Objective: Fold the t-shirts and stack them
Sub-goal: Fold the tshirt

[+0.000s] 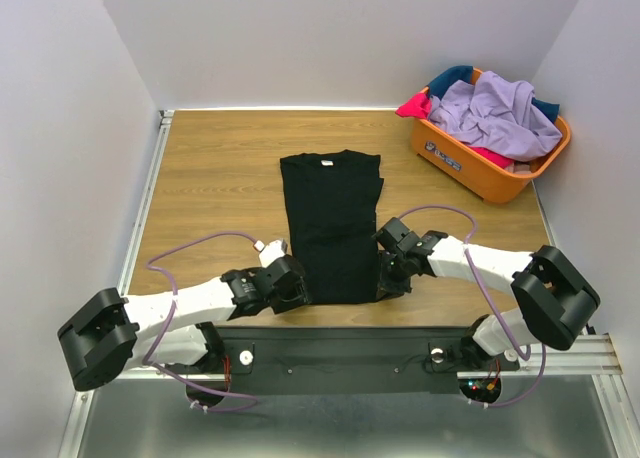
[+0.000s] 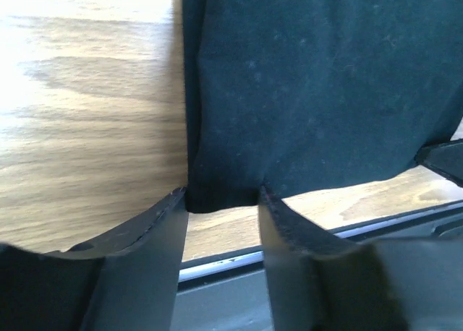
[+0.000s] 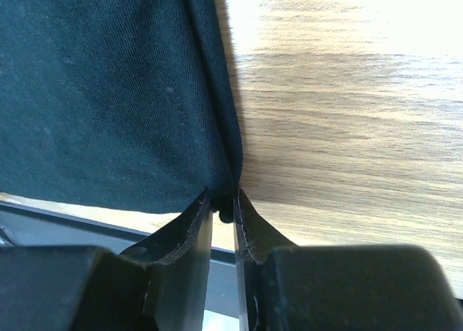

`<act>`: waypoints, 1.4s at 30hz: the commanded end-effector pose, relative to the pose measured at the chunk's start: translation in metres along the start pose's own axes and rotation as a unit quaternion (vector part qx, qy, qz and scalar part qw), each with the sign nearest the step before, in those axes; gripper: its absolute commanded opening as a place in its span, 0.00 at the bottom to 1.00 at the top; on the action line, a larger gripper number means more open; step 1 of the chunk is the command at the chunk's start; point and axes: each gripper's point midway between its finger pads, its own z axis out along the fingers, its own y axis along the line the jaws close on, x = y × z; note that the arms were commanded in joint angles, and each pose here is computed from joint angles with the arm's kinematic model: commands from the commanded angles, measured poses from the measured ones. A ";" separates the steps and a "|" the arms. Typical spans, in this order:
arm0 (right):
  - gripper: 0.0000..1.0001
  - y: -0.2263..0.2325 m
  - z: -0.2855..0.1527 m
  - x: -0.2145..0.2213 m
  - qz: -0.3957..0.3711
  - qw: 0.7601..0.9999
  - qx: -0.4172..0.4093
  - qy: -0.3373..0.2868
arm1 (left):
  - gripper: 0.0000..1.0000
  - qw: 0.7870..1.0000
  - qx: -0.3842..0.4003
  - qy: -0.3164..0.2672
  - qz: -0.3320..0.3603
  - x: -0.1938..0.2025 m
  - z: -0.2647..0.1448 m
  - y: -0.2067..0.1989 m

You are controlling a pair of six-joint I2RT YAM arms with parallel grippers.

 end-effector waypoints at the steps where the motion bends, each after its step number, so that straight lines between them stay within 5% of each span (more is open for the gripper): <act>1: 0.22 0.000 0.002 -0.004 -0.017 1.000 0.011 -0.009 | 0.50 1.000 -0.027 -0.001 0.013 0.000 0.001 0.012; 8: 0.22 0.001 0.003 -0.004 -0.021 1.000 0.011 -0.007 | 0.36 1.000 -0.025 0.000 0.000 0.003 0.000 0.020; 15: 0.02 0.007 -0.004 -0.005 -0.030 1.000 -0.002 -0.007 | 0.00 1.000 -0.014 0.002 0.007 0.003 0.000 0.015; 27: 0.00 0.032 -0.068 -0.008 -0.047 0.998 -0.050 -0.018 | 0.00 0.996 0.082 -0.012 0.045 -0.023 -0.055 -0.047; 42: 0.00 0.040 -0.133 0.024 -0.112 0.988 -0.075 0.071 | 0.00 0.972 0.191 0.111 0.086 0.022 -0.112 -0.057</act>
